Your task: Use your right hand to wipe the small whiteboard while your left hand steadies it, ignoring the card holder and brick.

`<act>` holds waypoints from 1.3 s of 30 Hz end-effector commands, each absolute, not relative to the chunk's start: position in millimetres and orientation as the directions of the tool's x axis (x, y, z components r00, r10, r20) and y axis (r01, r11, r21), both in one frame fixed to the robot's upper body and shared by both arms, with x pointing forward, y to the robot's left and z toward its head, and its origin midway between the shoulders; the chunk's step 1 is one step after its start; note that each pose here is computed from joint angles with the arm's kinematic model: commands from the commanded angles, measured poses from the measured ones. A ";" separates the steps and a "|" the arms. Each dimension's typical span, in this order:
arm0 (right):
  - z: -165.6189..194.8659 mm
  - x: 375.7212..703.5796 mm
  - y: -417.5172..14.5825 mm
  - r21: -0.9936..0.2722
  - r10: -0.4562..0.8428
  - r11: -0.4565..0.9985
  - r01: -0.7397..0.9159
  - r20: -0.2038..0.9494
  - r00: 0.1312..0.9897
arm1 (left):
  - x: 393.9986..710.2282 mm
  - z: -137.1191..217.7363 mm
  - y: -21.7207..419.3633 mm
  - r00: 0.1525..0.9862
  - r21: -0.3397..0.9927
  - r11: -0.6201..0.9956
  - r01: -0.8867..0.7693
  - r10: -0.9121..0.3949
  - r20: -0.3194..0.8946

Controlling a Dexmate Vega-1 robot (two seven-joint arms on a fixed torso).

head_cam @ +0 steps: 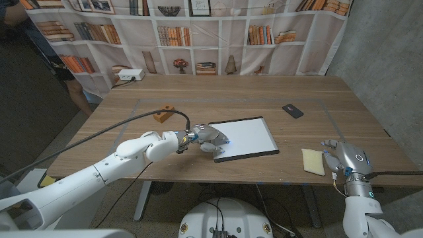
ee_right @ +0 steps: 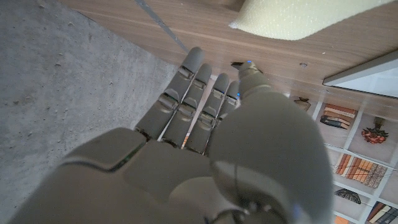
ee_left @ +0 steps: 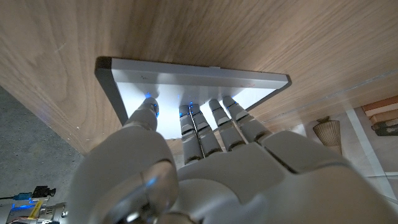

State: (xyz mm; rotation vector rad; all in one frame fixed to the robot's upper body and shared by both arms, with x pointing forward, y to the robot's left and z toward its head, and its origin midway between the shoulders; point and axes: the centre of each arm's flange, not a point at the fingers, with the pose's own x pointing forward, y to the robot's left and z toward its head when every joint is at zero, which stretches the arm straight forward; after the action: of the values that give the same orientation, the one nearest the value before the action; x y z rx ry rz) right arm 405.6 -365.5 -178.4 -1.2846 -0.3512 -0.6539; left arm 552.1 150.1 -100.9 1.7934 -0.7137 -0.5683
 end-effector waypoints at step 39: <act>-208.1 416.4 -350.5 -0.904 -0.189 0.196 0.380 0.345 0.919 | 554.2 -100.3 148.2 0.665 0.956 -0.210 -0.203 -0.746 -0.023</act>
State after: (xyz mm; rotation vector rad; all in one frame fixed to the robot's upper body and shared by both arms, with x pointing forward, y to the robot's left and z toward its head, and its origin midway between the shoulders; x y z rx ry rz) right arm 411.8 -350.9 -197.4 -1.2742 -0.2133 -0.4009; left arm 559.0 152.3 -96.2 1.7874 -0.7344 -0.5856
